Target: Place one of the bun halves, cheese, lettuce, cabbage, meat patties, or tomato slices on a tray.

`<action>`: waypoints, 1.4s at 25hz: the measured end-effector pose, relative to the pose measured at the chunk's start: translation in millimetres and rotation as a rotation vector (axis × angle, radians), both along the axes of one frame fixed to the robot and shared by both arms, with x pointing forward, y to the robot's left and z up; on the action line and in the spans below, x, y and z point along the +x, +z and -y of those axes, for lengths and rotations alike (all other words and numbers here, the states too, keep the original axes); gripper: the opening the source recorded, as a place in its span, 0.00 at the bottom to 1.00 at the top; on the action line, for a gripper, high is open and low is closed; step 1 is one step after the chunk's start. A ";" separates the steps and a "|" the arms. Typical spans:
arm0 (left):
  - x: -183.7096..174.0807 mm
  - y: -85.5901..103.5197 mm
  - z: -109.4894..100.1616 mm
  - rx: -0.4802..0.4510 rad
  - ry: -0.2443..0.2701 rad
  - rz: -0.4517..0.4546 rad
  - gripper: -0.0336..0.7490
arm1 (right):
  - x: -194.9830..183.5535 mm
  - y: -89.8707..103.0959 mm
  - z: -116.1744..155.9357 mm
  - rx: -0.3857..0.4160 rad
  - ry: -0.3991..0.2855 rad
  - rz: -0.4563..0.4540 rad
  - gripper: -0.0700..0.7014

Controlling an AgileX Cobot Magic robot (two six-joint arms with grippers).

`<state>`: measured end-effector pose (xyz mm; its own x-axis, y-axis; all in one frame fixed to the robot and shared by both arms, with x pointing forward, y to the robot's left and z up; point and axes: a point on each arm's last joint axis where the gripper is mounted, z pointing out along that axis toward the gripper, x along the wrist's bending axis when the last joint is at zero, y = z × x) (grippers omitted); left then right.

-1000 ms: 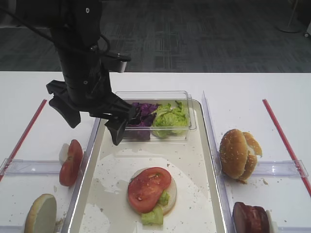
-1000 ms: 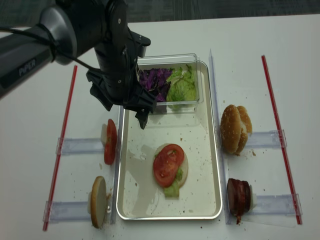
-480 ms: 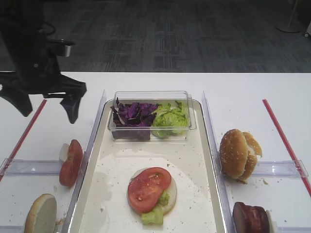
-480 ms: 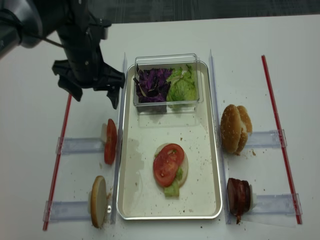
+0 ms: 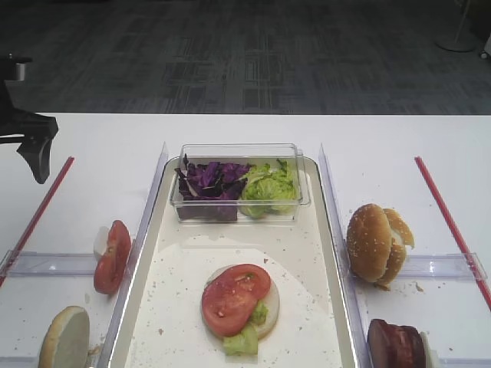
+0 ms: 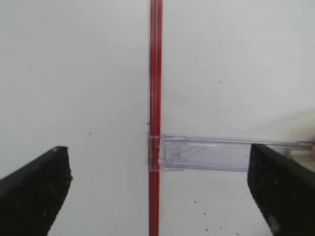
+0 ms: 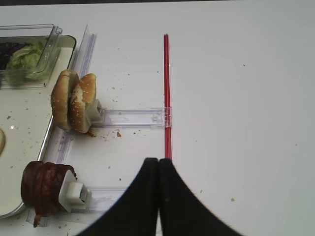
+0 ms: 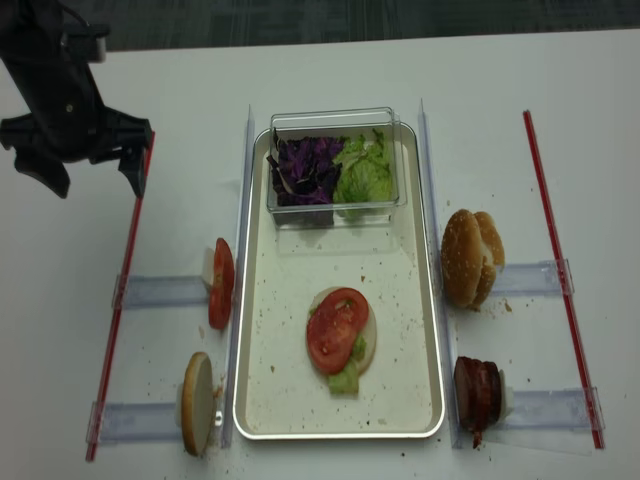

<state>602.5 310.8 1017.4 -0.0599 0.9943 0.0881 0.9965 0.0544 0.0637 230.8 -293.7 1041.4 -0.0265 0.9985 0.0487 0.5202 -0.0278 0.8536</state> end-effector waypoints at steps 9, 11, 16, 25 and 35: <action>-0.1 0.0 -0.7 0.001 -0.017 -0.002 0.90 | 0.0 0.0 0.0 0.000 0.000 0.000 0.14; -0.6 1.6 -0.7 0.001 -0.020 0.002 0.90 | 0.0 0.0 0.0 0.000 0.000 0.000 0.14; -18.7 10.9 -0.6 0.002 -0.021 0.010 0.90 | 0.0 0.0 0.0 0.000 0.000 0.000 0.14; -96.2 4.6 2.1 -0.027 0.005 -0.063 0.90 | 0.0 0.0 0.0 0.000 0.000 0.000 0.14; -184.1 4.5 2.7 -0.028 0.007 -0.009 0.90 | 0.0 0.0 0.0 0.000 0.000 0.000 0.14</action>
